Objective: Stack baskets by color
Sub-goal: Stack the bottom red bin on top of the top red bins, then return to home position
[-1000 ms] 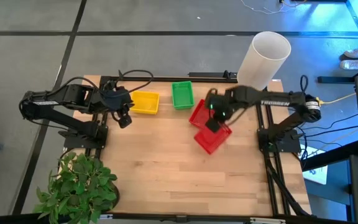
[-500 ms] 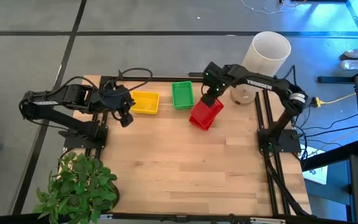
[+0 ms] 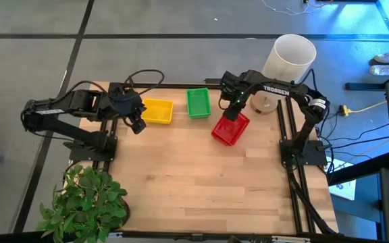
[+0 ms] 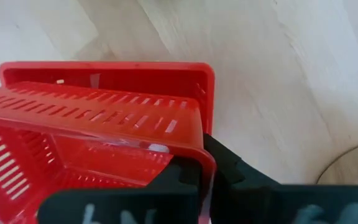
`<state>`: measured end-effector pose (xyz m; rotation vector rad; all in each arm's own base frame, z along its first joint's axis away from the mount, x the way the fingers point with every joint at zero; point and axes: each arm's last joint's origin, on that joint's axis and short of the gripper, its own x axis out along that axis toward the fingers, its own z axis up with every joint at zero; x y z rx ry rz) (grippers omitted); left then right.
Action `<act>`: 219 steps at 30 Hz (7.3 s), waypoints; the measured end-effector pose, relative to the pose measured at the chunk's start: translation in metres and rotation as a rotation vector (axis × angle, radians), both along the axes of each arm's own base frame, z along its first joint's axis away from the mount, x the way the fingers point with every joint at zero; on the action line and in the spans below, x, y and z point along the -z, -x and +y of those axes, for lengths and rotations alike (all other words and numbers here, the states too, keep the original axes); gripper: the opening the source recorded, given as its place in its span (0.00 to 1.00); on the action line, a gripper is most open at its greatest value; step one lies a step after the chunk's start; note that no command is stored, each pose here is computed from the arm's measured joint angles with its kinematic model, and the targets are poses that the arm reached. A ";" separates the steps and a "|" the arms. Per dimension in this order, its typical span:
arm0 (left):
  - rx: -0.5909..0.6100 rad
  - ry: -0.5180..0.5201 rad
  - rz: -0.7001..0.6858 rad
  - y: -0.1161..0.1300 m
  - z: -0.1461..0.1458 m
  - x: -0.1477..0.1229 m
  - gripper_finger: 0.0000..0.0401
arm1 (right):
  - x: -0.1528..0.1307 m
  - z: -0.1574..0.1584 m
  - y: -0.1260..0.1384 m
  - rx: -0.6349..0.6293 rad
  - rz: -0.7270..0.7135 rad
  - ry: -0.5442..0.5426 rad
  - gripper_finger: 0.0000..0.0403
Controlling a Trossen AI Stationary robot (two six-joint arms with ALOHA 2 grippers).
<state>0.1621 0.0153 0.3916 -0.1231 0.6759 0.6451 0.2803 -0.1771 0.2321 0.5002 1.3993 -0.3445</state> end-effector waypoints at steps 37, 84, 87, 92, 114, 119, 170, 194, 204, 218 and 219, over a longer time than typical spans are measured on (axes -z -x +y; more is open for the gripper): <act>-0.012 0.006 0.013 0.001 0.003 0.001 0.14 | -0.013 0.003 -0.002 0.003 0.020 -0.018 0.05; 0.058 -0.045 -0.278 0.120 -0.001 -0.022 0.00 | -0.233 0.163 0.162 0.121 -0.718 0.473 0.00; 0.065 -0.046 -0.309 0.129 -0.001 -0.015 0.00 | -0.216 0.167 0.176 0.079 -0.850 0.482 0.00; 0.172 -0.048 -0.438 0.136 -0.003 -0.005 0.00 | -0.182 0.169 0.187 0.051 -0.996 0.485 0.00; 0.351 -0.125 -0.804 0.199 -0.007 0.050 0.00 | -0.087 0.169 0.230 0.074 -1.294 0.475 0.00; 0.389 -0.157 -0.804 0.199 -0.008 0.049 0.00 | -0.071 0.169 0.243 0.076 -1.347 0.489 0.00; 0.660 -0.283 -0.866 0.074 -0.016 0.182 0.00 | 0.054 0.180 0.183 -0.381 -1.539 0.526 0.00; 0.727 -0.182 -0.808 0.066 -0.018 0.213 0.00 | 0.064 0.180 0.183 -0.383 -1.437 0.475 0.00; 0.726 -0.184 -0.811 0.066 -0.018 0.212 0.00 | 0.064 0.180 0.183 -0.383 -1.437 0.476 0.00; 0.725 -0.184 -0.811 0.066 -0.018 0.212 0.00 | 0.064 0.180 0.183 -0.382 -1.438 0.476 0.00; 0.725 -0.185 -0.811 0.066 -0.018 0.212 0.00 | 0.064 0.180 0.183 -0.382 -1.438 0.476 0.00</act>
